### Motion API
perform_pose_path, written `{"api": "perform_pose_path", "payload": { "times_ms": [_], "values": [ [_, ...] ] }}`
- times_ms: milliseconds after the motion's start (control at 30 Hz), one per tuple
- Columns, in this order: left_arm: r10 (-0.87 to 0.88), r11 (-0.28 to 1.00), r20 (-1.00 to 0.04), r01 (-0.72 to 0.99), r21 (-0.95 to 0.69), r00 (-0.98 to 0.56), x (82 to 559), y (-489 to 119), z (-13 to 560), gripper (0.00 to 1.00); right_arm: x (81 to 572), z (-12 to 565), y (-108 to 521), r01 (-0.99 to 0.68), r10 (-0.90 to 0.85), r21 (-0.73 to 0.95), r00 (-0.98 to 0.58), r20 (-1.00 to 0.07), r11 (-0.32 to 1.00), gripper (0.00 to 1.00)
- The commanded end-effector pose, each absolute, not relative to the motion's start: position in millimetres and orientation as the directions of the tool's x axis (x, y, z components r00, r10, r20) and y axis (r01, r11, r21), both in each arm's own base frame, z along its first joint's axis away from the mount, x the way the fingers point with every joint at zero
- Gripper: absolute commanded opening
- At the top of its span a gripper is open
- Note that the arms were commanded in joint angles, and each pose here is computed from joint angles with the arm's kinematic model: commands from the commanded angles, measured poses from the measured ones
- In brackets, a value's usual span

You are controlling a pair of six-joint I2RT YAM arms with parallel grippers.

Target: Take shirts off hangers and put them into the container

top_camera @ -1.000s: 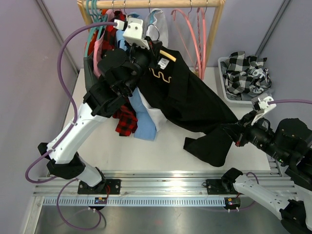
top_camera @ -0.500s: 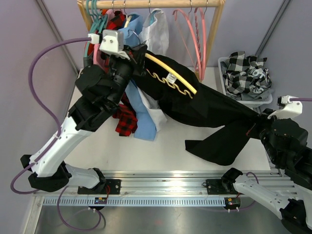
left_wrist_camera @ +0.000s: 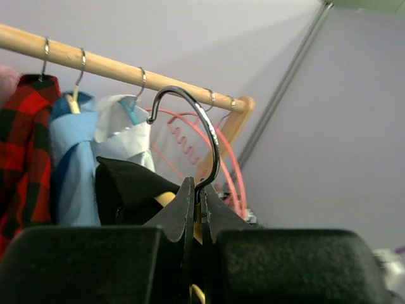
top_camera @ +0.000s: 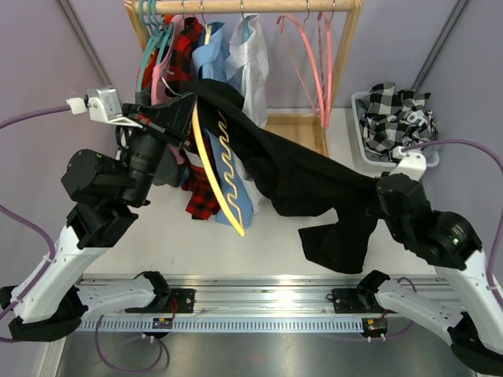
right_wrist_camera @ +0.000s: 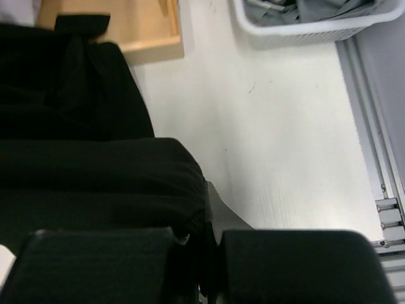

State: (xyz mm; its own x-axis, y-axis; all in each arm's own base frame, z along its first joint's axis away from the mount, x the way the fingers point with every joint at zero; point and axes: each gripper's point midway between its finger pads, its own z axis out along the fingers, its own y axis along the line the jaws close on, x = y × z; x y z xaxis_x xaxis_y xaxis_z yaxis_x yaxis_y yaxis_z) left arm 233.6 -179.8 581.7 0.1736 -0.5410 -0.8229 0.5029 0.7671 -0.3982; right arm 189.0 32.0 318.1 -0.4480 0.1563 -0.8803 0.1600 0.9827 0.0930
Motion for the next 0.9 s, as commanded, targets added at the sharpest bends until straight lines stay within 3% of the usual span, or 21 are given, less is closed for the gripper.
{"api": "perform_pose_path", "payload": {
  "times_ms": [0,200,400,633,733,800,867],
  "values": [
    [-0.736,0.575,-0.670,0.610,-0.545,0.095,210,-175,605,0.00,200,309,55,0.071,0.111,0.088,-0.485,-0.867,0.994,0.00],
    [-0.682,0.288,-0.647,0.687,-0.667,-0.341,177,-254,547,0.00,208,313,73,-0.013,0.079,0.097,-0.487,-0.870,0.995,0.00],
    [-0.521,0.173,-0.598,0.611,-0.773,-0.609,137,-305,478,0.00,212,320,81,-0.058,0.046,0.084,-0.487,-0.872,0.995,0.00],
    [-0.449,0.122,-0.538,0.547,-0.828,-0.714,118,-319,437,0.00,207,297,101,-0.147,-0.030,0.073,-0.596,-0.802,0.987,0.00],
    [-0.487,0.075,-0.549,0.594,-0.801,-0.679,111,-303,462,0.00,207,276,100,-0.132,-0.066,0.028,-0.653,-0.755,0.991,0.00],
    [-0.506,0.110,-0.580,0.619,-0.778,-0.639,113,-293,472,0.00,206,265,95,-0.110,-0.082,-0.009,-0.683,-0.726,0.994,0.00],
    [-0.508,0.221,-0.626,0.613,-0.758,-0.591,125,-286,464,0.00,207,264,97,-0.104,-0.073,-0.001,-0.687,-0.723,0.995,0.30]
  ]
}}
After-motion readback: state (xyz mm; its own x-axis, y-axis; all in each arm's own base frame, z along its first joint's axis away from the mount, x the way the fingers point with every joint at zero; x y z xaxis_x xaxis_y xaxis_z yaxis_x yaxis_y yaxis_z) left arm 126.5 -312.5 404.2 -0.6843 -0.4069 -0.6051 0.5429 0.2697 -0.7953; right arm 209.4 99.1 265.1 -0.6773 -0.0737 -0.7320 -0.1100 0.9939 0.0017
